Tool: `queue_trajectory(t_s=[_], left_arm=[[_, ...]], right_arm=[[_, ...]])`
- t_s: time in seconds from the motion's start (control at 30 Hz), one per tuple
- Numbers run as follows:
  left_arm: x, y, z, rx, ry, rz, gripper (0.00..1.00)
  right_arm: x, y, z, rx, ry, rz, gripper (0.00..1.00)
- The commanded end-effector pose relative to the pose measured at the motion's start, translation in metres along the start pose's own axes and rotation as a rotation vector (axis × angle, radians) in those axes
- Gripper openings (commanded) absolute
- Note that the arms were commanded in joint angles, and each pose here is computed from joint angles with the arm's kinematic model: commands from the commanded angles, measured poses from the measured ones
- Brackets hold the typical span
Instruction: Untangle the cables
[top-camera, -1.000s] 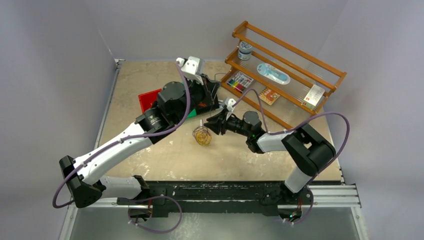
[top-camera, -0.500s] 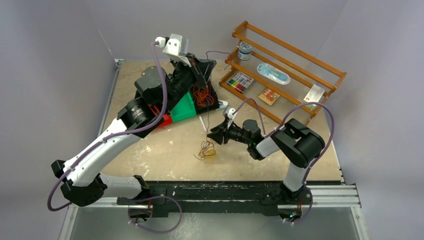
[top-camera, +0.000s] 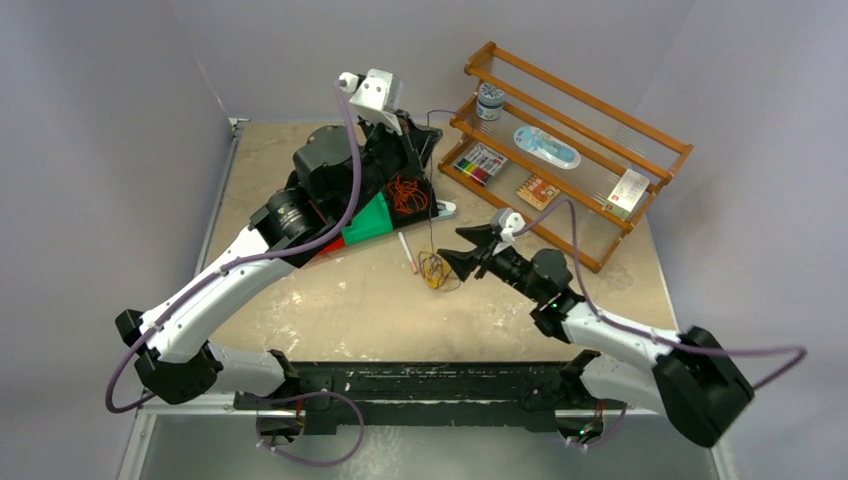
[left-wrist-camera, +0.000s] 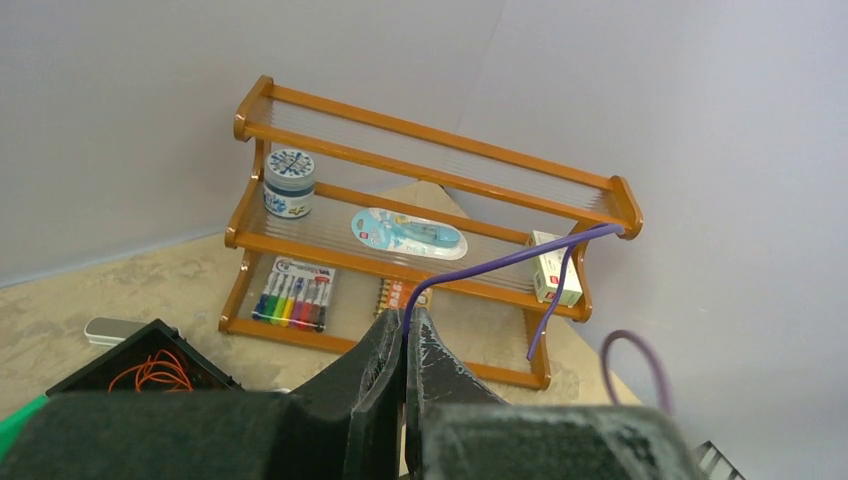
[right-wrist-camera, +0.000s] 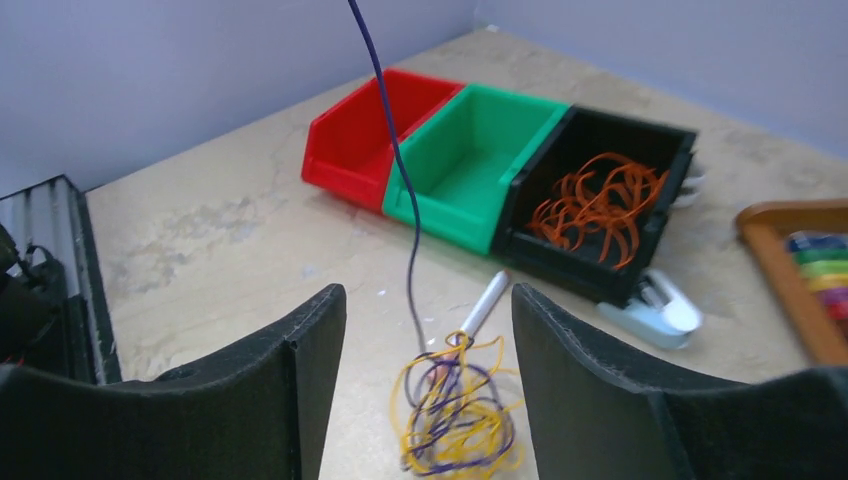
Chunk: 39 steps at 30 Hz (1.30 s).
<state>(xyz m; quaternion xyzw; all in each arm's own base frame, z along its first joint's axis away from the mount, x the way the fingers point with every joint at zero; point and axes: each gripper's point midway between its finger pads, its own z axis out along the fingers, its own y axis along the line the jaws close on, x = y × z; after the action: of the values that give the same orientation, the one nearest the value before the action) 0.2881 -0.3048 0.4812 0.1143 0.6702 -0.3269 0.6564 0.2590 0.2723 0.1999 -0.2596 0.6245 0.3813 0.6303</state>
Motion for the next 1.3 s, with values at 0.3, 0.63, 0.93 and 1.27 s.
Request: queue_trajectory(t_s=[0.3,0.63,0.93,1.27], left_arm=[[-0.012,-0.012,0.002,0.055,-0.025,0.01,0.0],[-0.011,-0.016,0.007,0.062,-0.01,-0.004,0.0],[-0.059,-0.017,-0.002,0.036,-0.087,0.01,0.0],[-0.129,-0.028,-0.006,0.033,-0.194,0.042,0.0]], right_arm=[[-0.087,0.011,0.001,-0.023,-0.124,-0.193,0.75],[-0.071,0.013,0.057,-0.137,-0.139,-0.174,0.7],[-0.011,-0.01,0.073,-0.059,-0.006,-0.064,0.51],[0.073,-0.016,0.066,-0.037,0.203,0.036,0.4]])
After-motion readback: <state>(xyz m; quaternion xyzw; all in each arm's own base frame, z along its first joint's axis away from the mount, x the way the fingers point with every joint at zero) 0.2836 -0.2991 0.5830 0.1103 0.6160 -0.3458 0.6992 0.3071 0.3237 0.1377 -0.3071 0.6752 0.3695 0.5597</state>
